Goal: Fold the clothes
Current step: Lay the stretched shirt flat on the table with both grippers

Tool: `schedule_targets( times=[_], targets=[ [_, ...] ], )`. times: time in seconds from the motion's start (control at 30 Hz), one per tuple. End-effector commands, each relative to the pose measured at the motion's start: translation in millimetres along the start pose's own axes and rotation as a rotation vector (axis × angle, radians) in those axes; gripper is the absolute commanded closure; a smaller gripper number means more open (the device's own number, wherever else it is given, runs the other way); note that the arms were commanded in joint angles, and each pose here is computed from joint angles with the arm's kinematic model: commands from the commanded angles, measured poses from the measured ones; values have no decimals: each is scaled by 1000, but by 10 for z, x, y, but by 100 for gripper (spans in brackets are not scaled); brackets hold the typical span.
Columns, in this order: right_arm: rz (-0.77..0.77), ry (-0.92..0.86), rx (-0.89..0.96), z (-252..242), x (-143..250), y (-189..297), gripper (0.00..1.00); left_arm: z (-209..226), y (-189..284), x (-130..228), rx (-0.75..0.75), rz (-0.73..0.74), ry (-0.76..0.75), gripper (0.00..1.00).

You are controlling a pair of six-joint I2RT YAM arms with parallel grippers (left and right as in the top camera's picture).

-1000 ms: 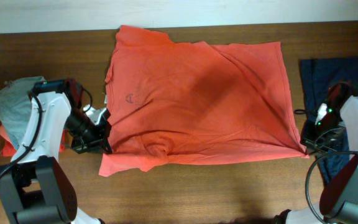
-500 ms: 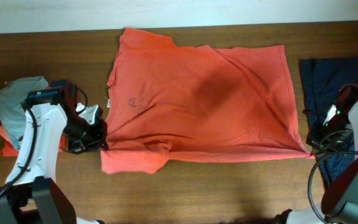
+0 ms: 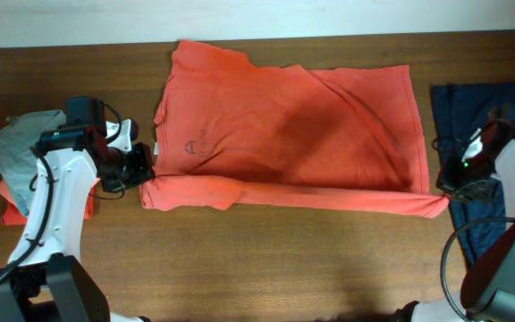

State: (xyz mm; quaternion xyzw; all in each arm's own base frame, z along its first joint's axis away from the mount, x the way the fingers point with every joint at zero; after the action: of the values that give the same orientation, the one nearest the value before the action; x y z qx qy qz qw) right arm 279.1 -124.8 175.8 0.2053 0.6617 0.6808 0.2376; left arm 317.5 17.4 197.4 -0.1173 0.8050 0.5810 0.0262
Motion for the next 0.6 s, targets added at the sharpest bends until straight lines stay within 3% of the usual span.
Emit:
schedule_targets(
  times=[0.0,0.57],
  targets=[
    [-28,50,-7,162,-15,-29,95,-3,45,-20,6,-37,10,99],
    [-203,63,-29,277,-282,-25,93,3,18,-239,9,-175,-39,99]
  ],
)
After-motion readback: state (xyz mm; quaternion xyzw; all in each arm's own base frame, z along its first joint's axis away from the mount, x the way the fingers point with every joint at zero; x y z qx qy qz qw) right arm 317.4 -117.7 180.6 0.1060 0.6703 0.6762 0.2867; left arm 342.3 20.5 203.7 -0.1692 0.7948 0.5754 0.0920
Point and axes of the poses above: each gripper's point midway between its finger pads, its own y axis back along the fingers, its own z axis along the line the jaws close on, x = y × z, the point moved 9 cm from there along y, back along the fingers, and after that the axes turned 6 degrees about -y, right-handed, at the moved point
